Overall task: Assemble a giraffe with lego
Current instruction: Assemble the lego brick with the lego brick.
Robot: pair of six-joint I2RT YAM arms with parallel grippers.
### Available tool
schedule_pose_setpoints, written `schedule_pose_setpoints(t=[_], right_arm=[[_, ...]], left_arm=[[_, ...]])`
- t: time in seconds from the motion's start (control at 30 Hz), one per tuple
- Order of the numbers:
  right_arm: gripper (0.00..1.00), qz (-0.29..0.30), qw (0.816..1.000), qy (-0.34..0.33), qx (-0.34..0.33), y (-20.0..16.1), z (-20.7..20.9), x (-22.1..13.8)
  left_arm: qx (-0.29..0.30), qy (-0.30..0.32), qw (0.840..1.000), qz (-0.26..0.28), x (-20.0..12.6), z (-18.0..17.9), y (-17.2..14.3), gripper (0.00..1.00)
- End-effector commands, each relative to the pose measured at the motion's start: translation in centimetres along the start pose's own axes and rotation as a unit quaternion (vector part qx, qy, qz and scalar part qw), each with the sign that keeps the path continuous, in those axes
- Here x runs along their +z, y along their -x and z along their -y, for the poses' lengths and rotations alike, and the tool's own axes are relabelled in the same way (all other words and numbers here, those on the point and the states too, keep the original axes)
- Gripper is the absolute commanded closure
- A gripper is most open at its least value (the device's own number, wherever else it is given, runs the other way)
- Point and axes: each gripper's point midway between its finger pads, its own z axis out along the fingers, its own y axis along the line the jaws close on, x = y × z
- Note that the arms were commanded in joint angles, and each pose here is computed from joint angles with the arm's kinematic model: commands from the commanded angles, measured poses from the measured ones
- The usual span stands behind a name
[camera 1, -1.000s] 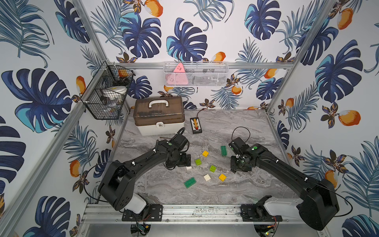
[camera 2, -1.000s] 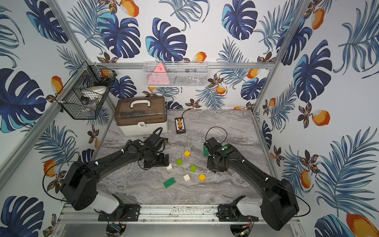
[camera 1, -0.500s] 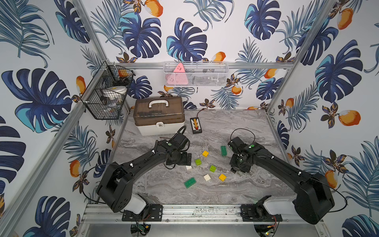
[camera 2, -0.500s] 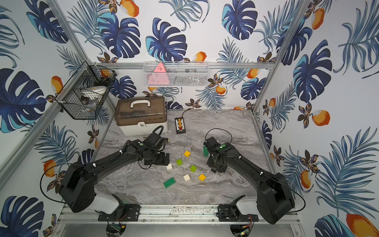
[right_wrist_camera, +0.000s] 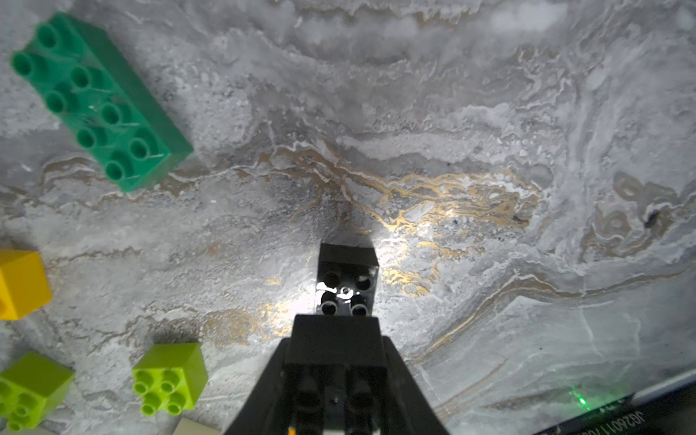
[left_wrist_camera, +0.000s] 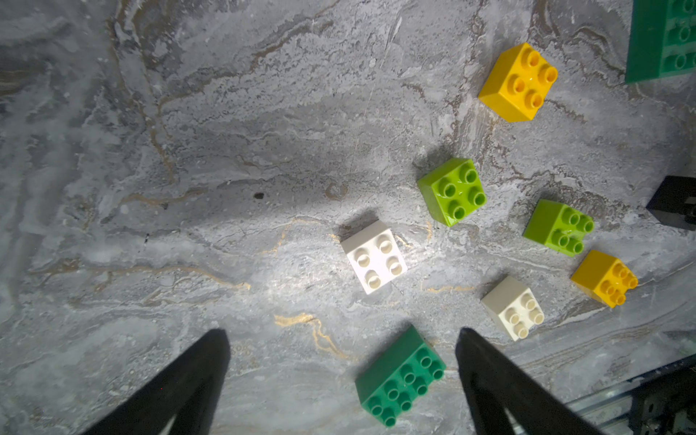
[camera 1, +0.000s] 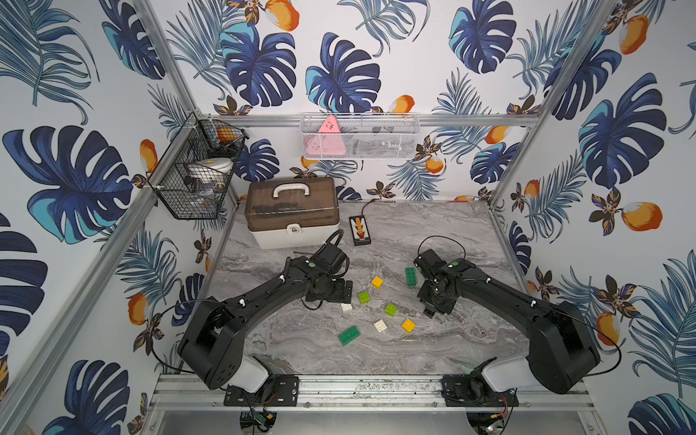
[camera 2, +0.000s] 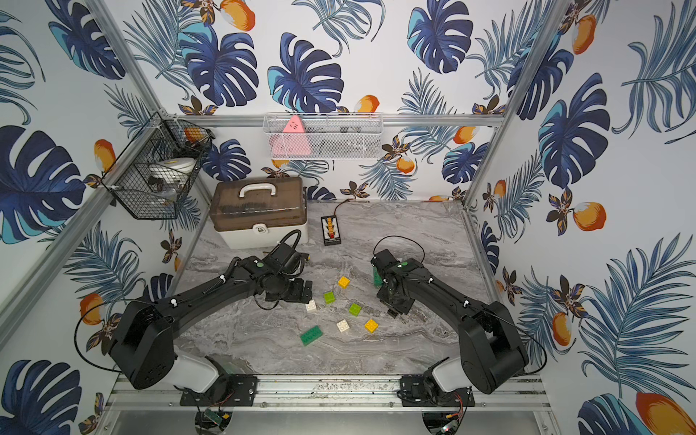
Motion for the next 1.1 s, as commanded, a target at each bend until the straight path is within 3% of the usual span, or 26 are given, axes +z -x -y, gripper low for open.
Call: schedule_pose_setpoints(t=[0.0,1.07], right_arm=[[0.73,-0.007,1.000,0.012,0.013,0.0,-0.1,0.5],[0.72,-0.044,0.999,-0.003,0.011,-1.2,1.4,3.4]], left_arm=[[0.002,0.003,1.000,0.004,0.0,0.0,0.3,0.01],[0.003,0.010,1.000,0.008,-0.5,-0.1,0.6,0.01]])
